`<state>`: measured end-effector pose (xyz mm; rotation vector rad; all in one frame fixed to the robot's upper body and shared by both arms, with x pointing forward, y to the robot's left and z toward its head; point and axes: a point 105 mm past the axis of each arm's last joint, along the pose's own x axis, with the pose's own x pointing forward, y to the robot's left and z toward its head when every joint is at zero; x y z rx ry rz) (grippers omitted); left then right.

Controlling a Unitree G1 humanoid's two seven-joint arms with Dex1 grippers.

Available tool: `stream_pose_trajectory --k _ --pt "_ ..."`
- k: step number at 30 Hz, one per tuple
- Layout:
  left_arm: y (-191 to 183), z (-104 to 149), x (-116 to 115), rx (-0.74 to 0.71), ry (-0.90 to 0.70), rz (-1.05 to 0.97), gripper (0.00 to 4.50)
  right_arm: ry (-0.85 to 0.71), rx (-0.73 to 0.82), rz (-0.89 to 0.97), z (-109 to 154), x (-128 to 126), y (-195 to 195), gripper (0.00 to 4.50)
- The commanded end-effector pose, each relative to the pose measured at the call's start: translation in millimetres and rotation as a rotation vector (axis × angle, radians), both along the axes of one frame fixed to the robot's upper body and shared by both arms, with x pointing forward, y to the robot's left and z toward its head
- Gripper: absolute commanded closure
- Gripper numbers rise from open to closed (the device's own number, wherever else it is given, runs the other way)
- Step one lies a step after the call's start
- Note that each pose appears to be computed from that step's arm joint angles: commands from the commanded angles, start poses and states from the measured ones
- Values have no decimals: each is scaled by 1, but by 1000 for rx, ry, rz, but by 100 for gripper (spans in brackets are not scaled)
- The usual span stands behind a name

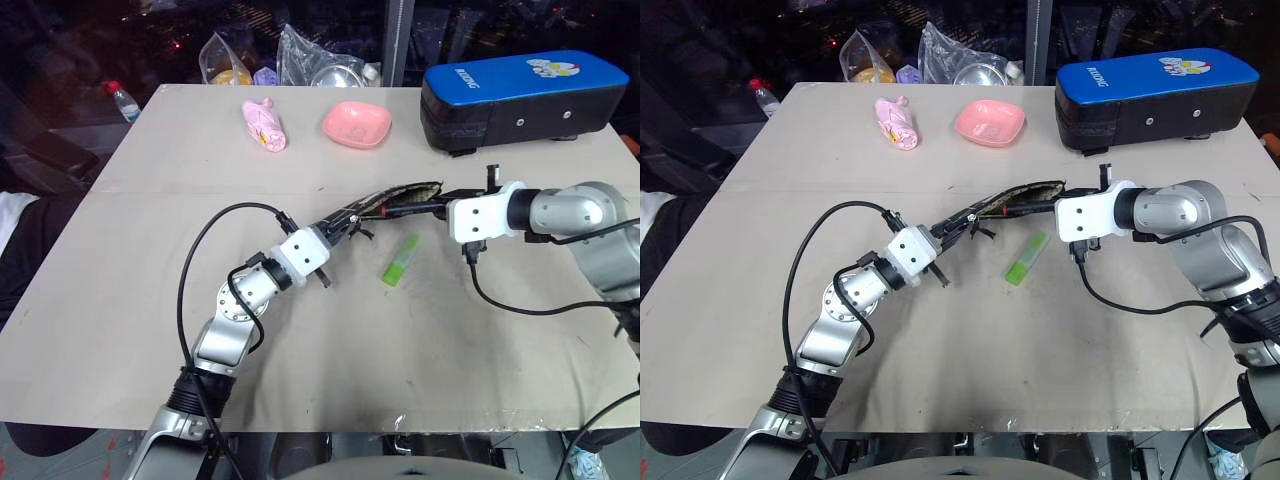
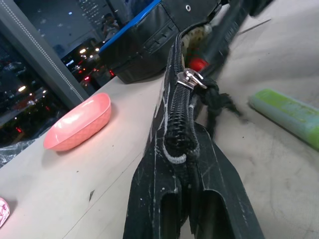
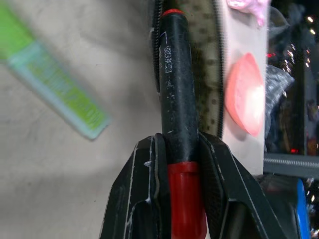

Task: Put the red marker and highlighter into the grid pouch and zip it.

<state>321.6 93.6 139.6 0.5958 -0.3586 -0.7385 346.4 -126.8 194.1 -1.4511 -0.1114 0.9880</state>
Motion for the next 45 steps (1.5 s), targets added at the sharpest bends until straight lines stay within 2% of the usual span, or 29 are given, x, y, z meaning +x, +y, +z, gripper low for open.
stream_pose_trajectory --k 1,8,18,19,21,23,25,26,29,36,40,45 --pt "-7 12 -6 26 -65 -44 450 -83 -45 70 10 2 12 423" --pt "-20 18 -8 56 -87 -102 450 -112 -89 170 1 3 36 423" --pt "-27 19 -10 43 -79 -133 450 -118 29 238 -10 10 67 423" --pt "-26 19 -9 44 -78 -126 450 -122 34 241 -10 11 67 322" --pt "-21 19 -6 45 -79 -103 450 -127 48 239 -6 12 65 244" --pt "-16 21 -4 38 -85 -79 450 -63 229 207 12 9 61 169" --pt "-14 21 -3 36 -83 -71 450 74 441 164 32 3 51 59" --pt "-12 20 -3 36 -79 -67 450 120 491 165 40 0 46 15" --pt "-7 18 -1 31 -71 -40 450 274 611 128 51 -11 29 6" --pt "17 29 13 -13 -92 87 450 562 747 28 18 -37 19 6" --pt "34 36 17 -19 -103 142 450 646 683 -14 -10 -43 12 6" --pt "51 38 18 4 -117 178 450 685 517 14 -39 -30 11 6"
